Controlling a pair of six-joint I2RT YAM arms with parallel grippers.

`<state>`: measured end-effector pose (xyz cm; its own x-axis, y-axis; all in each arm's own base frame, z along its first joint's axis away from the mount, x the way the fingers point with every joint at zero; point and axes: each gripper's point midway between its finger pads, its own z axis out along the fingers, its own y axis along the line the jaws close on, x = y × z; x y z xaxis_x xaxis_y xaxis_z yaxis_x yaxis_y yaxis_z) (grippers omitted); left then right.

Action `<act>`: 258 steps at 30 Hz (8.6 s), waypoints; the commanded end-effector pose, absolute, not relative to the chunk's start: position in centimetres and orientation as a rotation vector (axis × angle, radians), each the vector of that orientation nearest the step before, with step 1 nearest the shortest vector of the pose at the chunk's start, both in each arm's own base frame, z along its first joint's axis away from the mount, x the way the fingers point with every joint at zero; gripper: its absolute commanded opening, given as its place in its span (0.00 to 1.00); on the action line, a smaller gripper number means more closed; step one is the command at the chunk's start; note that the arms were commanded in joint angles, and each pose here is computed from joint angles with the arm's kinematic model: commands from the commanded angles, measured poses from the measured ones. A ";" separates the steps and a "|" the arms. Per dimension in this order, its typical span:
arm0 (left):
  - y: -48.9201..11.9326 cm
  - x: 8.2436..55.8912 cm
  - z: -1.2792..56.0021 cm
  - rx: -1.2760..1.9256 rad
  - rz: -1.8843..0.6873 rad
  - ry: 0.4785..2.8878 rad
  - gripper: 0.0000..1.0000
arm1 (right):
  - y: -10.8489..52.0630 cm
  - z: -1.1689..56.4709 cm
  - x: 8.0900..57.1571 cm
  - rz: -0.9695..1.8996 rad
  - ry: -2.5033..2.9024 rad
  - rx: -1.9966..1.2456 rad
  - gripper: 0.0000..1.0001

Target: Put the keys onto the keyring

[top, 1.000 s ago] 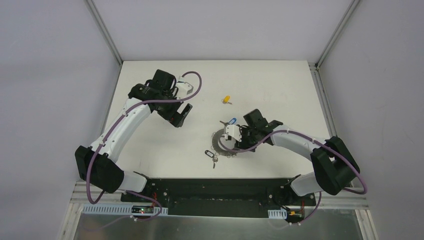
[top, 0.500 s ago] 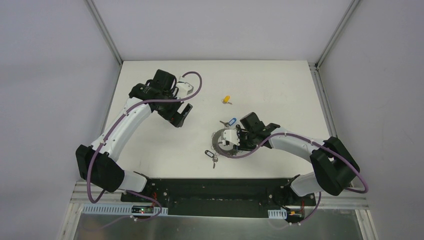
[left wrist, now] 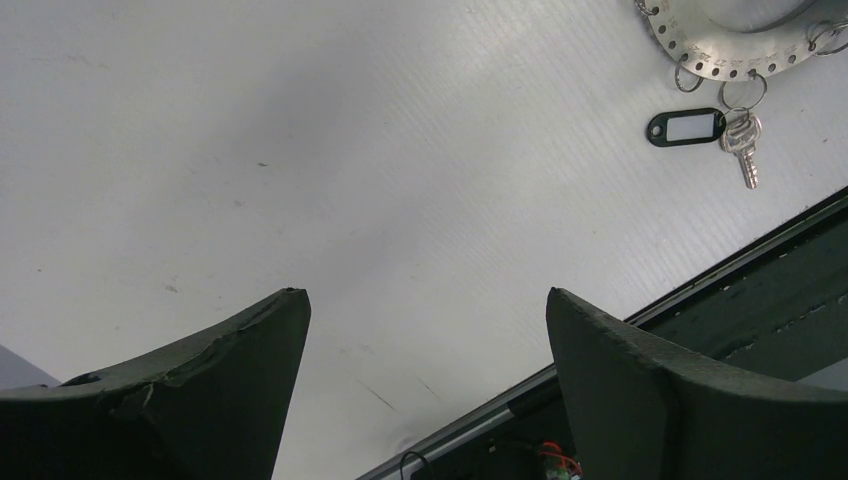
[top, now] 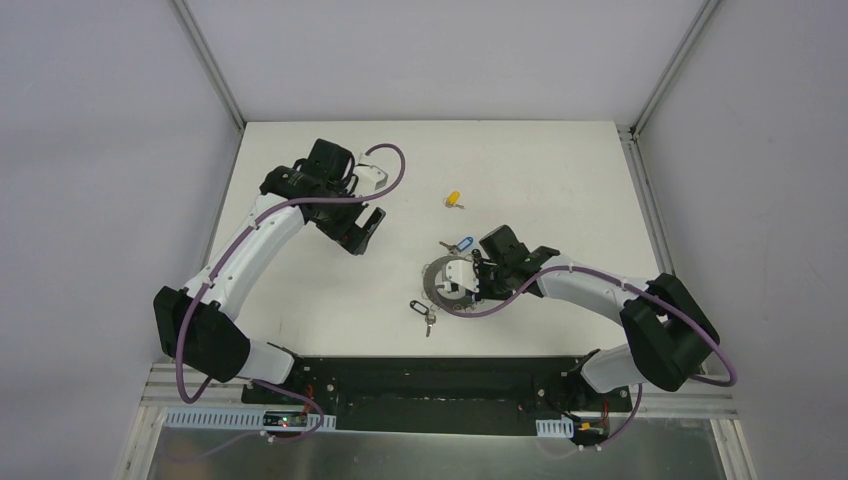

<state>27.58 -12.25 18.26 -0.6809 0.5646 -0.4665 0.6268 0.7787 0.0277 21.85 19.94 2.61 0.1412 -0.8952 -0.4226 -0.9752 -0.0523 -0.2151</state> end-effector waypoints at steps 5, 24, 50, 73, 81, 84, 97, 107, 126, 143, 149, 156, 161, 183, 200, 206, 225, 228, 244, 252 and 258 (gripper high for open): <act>-12.1 27.1 19.0 0.901 -0.198 2.525 0.90 | 21.5 4.8 21.6 0.320 1.756 -1.977 0.06; -12.3 26.8 19.1 0.922 -0.221 2.542 0.89 | 20.3 5.8 21.8 0.240 1.747 -1.999 0.27; -11.9 26.4 18.6 0.941 -0.206 2.565 0.88 | 20.5 2.7 22.5 0.179 1.738 -2.070 0.41; -11.8 26.2 18.3 0.952 -0.202 2.582 0.88 | 20.1 2.3 22.4 0.163 1.762 -2.088 0.15; -11.8 26.2 18.1 0.955 -0.206 2.587 0.88 | 20.3 3.1 22.4 0.172 1.762 -2.058 0.06; -11.8 26.1 18.2 0.957 -0.207 2.586 0.88 | 20.4 3.4 22.7 0.159 1.761 -2.046 0.03; -13.5 25.7 19.1 1.012 -0.341 2.530 0.88 | 21.7 7.4 23.0 0.253 1.754 -1.926 0.00; -18.7 25.8 22.2 1.029 -0.683 2.308 0.85 | 23.6 13.8 23.5 0.531 1.717 -1.656 0.00; -29.9 22.5 29.6 1.229 -1.198 1.796 0.62 | 26.2 27.4 24.3 1.125 1.578 -1.169 0.00; -33.3 23.4 29.3 1.189 -1.368 1.793 0.44 | 27.2 30.3 23.8 1.420 1.553 -1.070 0.00; -34.7 23.2 30.4 1.168 -1.481 1.769 0.41 | 27.1 30.0 24.1 1.404 1.576 -1.046 0.00; -33.8 23.1 29.1 1.200 -1.379 1.806 0.28 | 26.9 29.8 25.1 1.342 1.629 -0.980 0.00; -33.5 22.8 29.8 1.239 -1.368 1.767 0.32 | 26.8 29.8 25.1 1.338 1.622 -0.987 0.00; -32.1 23.8 32.5 1.343 -1.234 1.526 0.30 | 26.9 31.4 23.3 1.484 1.548 -1.032 0.00; -32.8 24.1 32.1 1.302 -1.290 1.508 0.32 | 27.1 32.0 23.2 1.566 1.540 -1.013 0.00; -33.1 24.1 31.9 1.303 -1.297 1.503 0.30 | 27.2 31.9 23.1 1.594 1.535 -1.014 0.00; -33.7 23.2 31.4 1.320 -1.341 1.498 0.13 | 27.0 31.8 23.4 1.606 1.537 -0.986 0.00; -33.8 23.2 31.6 1.316 -1.351 1.492 0.10 | 27.1 31.8 23.5 1.605 1.538 -0.982 0.00; -32.7 23.6 32.6 1.215 -1.276 1.684 0.00 | 25.9 31.8 24.8 1.495 1.567 -0.922 0.39; -31.2 23.3 31.4 1.279 -1.114 1.765 0.00 | 24.8 31.8 24.8 1.407 1.584 -0.931 0.58; -30.0 24.2 30.4 1.338 -0.818 1.779 0.00 | 24.4 30.4 24.7 1.328 1.607 -0.985 0.58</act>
